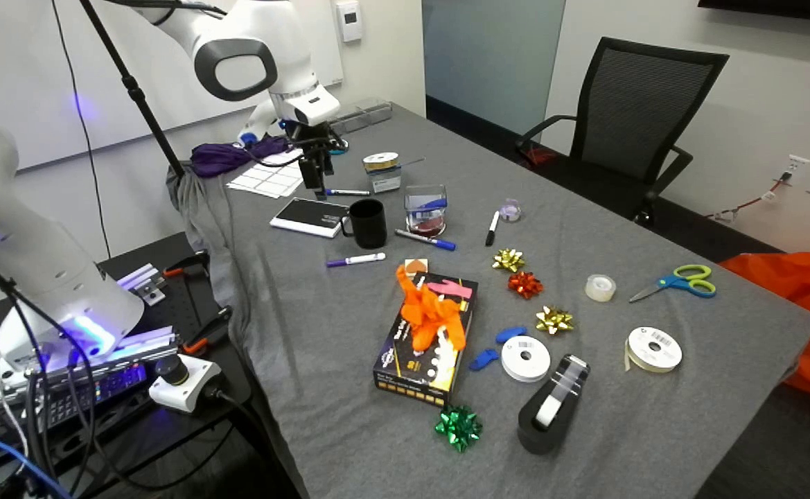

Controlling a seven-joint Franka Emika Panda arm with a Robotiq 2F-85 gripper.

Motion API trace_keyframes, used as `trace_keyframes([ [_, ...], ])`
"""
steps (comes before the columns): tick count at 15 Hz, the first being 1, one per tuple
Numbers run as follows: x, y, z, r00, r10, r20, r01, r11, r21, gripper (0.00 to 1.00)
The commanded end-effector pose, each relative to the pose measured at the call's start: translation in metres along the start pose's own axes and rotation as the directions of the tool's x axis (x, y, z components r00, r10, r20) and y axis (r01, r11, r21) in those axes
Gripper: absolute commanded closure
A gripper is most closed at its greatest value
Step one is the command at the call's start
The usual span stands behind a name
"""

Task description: Put the black cup on the black object on the left

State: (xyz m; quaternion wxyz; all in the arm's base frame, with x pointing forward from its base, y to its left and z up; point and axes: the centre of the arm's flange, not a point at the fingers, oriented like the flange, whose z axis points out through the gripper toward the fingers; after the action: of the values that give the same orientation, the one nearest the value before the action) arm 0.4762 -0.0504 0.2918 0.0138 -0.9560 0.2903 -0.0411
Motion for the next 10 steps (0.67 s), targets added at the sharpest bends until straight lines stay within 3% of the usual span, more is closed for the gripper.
trace_keyframes([
  [1,0.011,-0.005,0.042,1.0,0.001,-0.006,-0.001,1.0,0.004,0.0],
  [10,0.019,-0.025,0.109,1.0,0.007,-0.03,-0.006,0.999,0.046,0.0],
])
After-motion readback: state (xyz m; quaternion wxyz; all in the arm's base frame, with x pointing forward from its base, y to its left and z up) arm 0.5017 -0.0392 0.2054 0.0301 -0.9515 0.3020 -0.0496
